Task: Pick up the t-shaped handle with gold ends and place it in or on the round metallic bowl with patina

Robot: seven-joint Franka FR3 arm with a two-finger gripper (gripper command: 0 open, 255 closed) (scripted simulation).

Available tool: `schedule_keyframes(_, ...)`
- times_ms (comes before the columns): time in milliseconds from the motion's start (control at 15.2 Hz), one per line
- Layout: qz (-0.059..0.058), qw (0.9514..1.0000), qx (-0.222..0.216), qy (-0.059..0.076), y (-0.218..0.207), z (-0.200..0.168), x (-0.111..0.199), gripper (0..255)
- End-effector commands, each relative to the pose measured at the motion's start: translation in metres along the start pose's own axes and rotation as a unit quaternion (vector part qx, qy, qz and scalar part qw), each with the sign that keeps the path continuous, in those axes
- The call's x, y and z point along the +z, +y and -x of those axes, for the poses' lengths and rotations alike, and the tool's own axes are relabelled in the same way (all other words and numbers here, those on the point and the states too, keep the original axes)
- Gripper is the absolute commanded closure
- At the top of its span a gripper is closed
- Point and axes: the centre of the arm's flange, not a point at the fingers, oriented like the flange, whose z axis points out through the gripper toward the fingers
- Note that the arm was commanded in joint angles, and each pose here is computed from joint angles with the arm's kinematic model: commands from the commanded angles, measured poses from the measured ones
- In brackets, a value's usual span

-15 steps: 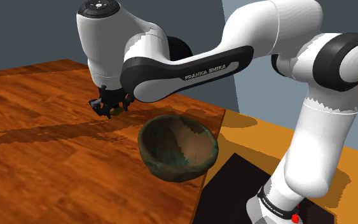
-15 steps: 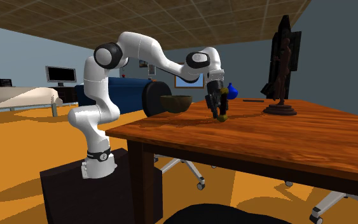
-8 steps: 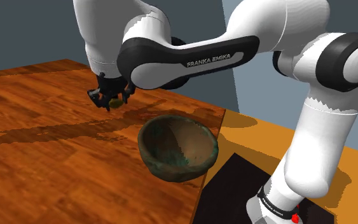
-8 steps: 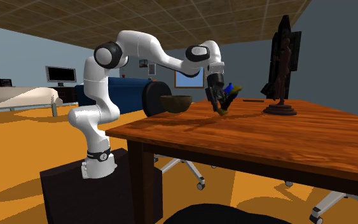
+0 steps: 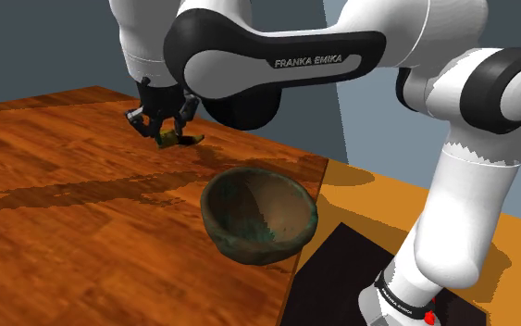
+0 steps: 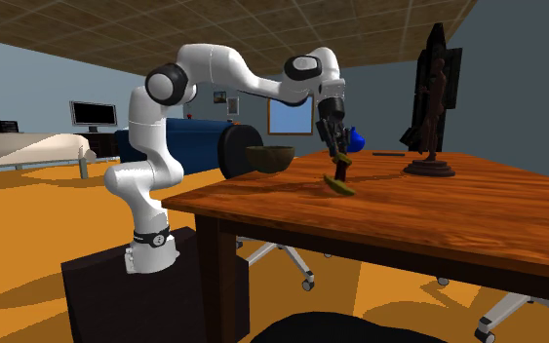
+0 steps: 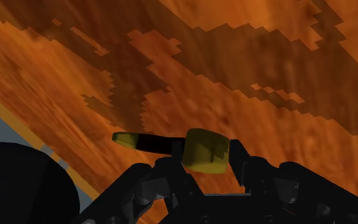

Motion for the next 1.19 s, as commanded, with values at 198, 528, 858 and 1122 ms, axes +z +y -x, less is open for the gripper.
schedule_keyframes(198, 0.000, 1.0000, 0.000, 0.000, 0.005, -0.009, -0.024, 255)
schedule_keyframes(528, 0.000, 1.0000, 0.000, 0.000, 0.007, -0.013, -0.034, 0)
schedule_keyframes(858, -0.036, 0.9980, 0.036, -0.037, 0.067, 0.008, -0.002, 0)
schedule_keyframes(1122, -0.065, 0.9936, 0.065, -0.066, 0.112, 0.029, 0.026, 0)
